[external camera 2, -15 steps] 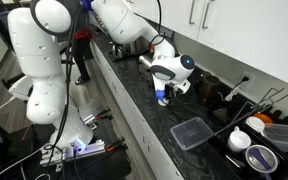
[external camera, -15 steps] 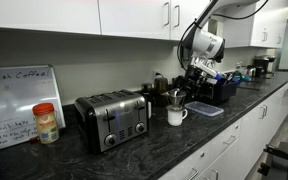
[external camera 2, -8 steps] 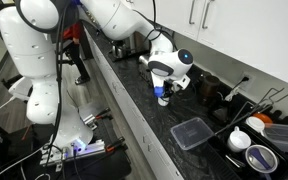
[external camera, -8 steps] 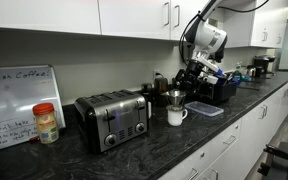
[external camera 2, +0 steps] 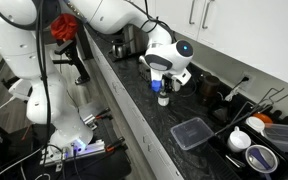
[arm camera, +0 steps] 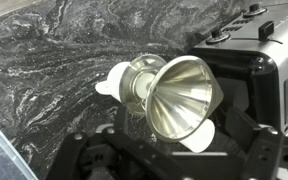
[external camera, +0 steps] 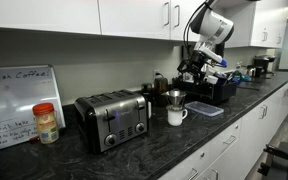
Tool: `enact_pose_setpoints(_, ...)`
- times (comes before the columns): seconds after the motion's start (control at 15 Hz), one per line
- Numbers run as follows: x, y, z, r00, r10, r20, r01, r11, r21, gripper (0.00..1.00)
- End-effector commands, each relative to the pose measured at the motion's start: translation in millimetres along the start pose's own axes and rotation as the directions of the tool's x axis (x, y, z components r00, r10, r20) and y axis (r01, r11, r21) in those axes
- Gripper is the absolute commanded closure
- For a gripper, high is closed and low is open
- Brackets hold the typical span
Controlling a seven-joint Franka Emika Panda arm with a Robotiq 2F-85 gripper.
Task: Pick the funnel and put it on top of the cup on the counter
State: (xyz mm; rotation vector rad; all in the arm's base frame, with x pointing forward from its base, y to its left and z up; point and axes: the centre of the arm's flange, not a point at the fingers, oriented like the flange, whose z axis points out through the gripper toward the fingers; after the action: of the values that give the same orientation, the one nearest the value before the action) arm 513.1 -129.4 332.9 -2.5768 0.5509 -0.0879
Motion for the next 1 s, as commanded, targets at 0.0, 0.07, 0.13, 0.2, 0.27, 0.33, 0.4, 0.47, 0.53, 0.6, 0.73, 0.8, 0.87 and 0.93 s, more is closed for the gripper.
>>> enact_pose_setpoints(0.0, -6.5, -3.1, -24.7, 0.998, 0.061, -0.018, -0.06, 0.998, 0.013, 0.0)
enact_pose_setpoints(0.07, -6.5, -6.0, -31.5, 0.997, 0.07, -0.026, -0.07, 0.998, 0.006, 0.0)
enact_pose_setpoints(0.13, -7.2, -7.8, -36.3, 0.997, 0.074, -0.028, -0.074, 0.997, -0.005, 0.0)
enact_pose_setpoints(0.2, -7.7, -11.0, -41.9, 0.997, 0.076, -0.032, -0.077, 0.997, -0.021, 0.0)
enact_pose_setpoints(0.27, -8.5, -13.5, -46.0, 0.996, 0.078, -0.035, -0.079, 0.996, -0.037, 0.0)
enact_pose_setpoints(0.33, -10.0, -16.4, -50.1, 0.997, 0.074, -0.036, -0.076, 0.996, -0.056, 0.0)
enact_pose_setpoints(0.4, -12.8, -20.2, -53.3, 0.997, 0.065, -0.031, -0.067, 0.995, -0.074, 0.0)
enact_pose_setpoints(0.47, -16.7, -23.9, -55.4, 0.999, 0.048, -0.021, -0.05, 0.994, -0.094, 0.0)
enact_pose_setpoints(0.53, -20.4, -28.0, -58.4, 1.0, 0.029, -0.012, -0.03, 0.993, -0.112, 0.0)
enact_pose_setpoints(0.6, -23.2, -31.5, -61.6, 1.0, 0.011, 0.0, -0.011, 0.992, -0.127, 0.0)
enact_pose_setpoints(0.73, -32.1, -38.9, -66.1, 0.998, -0.04, 0.05, 0.047, 0.988, -0.146, 0.0)
enact_pose_setpoints(0.8, -38.4, -41.5, -68.4, 0.994, -0.07, 0.087, 0.082, 0.986, -0.146, 0.0)
enact_pose_setpoints(0.87, -44.5, -43.3, -69.2, 0.988, -0.093, 0.12, 0.11, 0.983, -0.148, 0.0)
enact_pose_setpoints(0.93, -54.2, -45.3, -72.5, 0.982, -0.115, 0.147, 0.137, 0.98, -0.144, 0.0)
